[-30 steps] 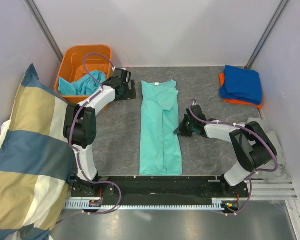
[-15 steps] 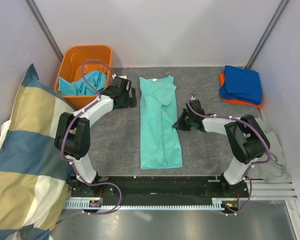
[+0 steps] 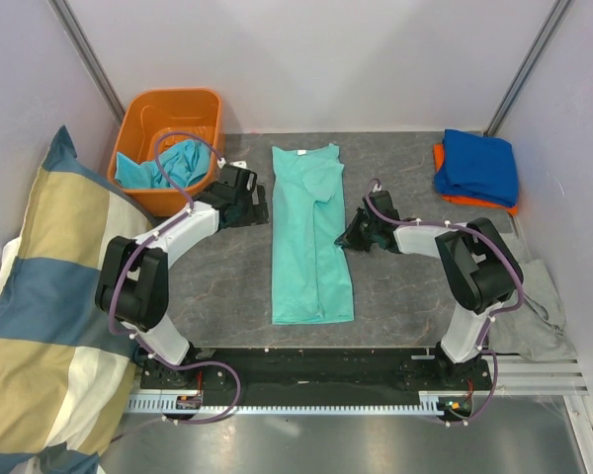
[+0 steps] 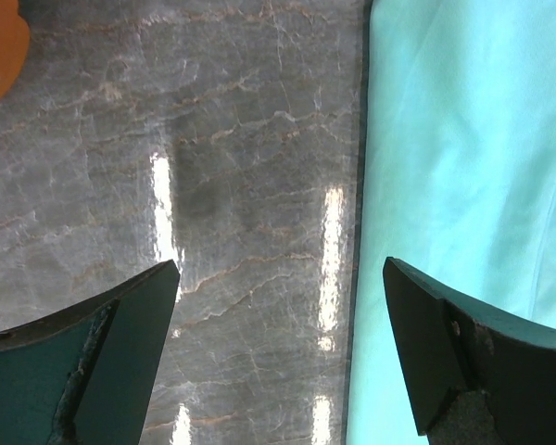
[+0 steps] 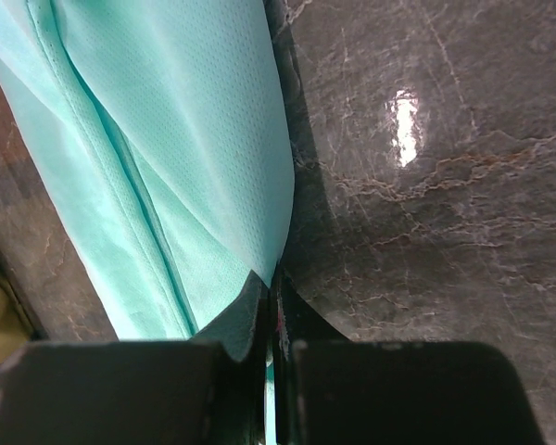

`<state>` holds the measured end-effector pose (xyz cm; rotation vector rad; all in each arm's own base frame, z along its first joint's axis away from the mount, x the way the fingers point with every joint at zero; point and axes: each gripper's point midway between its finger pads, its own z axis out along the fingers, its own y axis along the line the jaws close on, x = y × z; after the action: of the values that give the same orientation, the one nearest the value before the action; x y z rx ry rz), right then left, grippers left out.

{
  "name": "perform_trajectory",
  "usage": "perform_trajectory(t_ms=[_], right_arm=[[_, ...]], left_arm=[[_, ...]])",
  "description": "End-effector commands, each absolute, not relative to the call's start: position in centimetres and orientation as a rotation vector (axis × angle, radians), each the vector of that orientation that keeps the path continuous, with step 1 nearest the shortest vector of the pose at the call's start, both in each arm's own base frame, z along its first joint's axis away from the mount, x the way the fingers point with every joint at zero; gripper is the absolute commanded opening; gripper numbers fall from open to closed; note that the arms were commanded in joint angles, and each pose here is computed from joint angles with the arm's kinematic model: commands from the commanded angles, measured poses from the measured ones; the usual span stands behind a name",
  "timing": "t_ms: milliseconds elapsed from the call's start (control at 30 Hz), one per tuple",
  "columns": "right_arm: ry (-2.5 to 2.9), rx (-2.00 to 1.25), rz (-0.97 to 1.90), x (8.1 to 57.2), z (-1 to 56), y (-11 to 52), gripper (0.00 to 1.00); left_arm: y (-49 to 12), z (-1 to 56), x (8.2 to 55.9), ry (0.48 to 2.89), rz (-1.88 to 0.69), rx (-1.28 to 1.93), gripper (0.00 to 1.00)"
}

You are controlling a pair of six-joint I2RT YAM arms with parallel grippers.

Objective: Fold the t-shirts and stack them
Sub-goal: Fold the tshirt

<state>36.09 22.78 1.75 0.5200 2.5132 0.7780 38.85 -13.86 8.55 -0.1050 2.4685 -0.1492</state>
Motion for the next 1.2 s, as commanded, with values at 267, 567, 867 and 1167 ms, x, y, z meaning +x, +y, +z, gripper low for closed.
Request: perform_trajectory(t_ms=[267,567,867,1167], right_arm=[[2.495,0.652,0.639,36.7,-0.4,20.8,0.0],[2.496,0.675,0.589,36.7,-0.6,18.3,0.0],[2.496,0.695,0.565,36.4,-0.8,17.1,0.0],[2.52,0.681,0.61,35.4,-0.8,17.5,0.2]], left_arm=[[-15.2,9.6,38.1,2.421,-0.223,-0.135,1.0],[-15.7,9.0,37.6,2.434,-0.24,-0.132,1.0],[-16.3,8.6,37.3,2.442,-0.249,-0.124,1.0],[-17.2,8.8,36.0,2.444,-0.275,-0.107,1.0]])
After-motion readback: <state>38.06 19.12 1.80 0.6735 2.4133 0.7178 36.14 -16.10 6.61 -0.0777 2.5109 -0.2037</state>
